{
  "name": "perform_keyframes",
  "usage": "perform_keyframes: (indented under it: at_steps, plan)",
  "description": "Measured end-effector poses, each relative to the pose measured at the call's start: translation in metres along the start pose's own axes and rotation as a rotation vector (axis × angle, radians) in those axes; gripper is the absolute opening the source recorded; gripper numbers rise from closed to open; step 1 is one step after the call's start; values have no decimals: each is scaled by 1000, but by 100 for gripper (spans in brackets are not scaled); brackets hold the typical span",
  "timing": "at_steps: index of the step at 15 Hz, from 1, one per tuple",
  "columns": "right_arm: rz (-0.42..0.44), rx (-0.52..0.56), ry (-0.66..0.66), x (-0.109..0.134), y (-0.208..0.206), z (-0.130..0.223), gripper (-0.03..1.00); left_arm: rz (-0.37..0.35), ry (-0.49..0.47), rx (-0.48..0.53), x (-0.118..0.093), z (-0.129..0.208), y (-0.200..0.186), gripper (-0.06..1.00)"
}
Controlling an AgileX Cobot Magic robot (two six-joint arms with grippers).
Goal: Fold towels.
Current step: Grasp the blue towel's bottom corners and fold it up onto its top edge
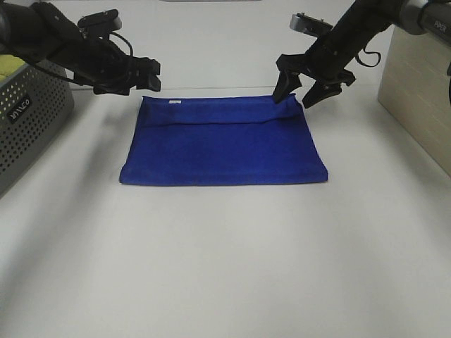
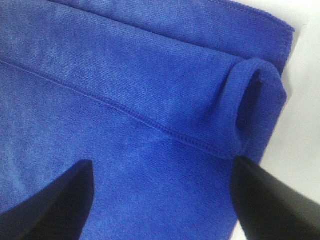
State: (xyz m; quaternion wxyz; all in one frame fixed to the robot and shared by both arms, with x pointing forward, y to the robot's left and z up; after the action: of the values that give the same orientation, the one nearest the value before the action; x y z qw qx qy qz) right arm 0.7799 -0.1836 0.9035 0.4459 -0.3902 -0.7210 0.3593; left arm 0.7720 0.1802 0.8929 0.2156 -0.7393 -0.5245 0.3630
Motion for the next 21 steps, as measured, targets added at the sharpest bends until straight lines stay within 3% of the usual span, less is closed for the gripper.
perform_keyframes:
  at_steps: [2,4,6,8,9,16,18,21]
  plan:
    - [3,6,36,1,-3,1,74,41,-41,180,1,19,-5,68]
    - [23,19,49,2,-11,4,74,58,-116,281,-2,31,-8,68]
    - [52,66,57,3,-19,16,74,35,-236,368,-3,40,-11,67]
    - [54,136,64,5,-24,36,74,-13,-275,435,1,48,-14,67]
    - [54,136,64,5,-24,36,74,-13,-275,435,1,48,-14,67]
    - [28,406,125,-4,8,112,74,-57,-310,585,6,77,-18,67]
    - [9,405,146,-2,9,115,74,-63,-307,585,3,84,-17,67]
    - [-18,356,162,1,13,112,74,-46,-256,540,-24,88,-8,67]
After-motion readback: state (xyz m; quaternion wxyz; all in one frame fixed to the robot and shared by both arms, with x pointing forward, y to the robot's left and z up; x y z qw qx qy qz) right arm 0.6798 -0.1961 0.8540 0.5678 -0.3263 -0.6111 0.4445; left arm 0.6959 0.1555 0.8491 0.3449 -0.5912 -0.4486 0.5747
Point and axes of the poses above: a point on each arm's last joint axis where the gripper is mounted, y pointing out along that axis toward the gripper, x along the wrist's bending axis when the last joint is at zero, z = x × y, the point moved 3 cm from there along y, pointing out along that axis toward the gripper, and after that the axes turned 2 degrees about -y, right-handed, at the moved point
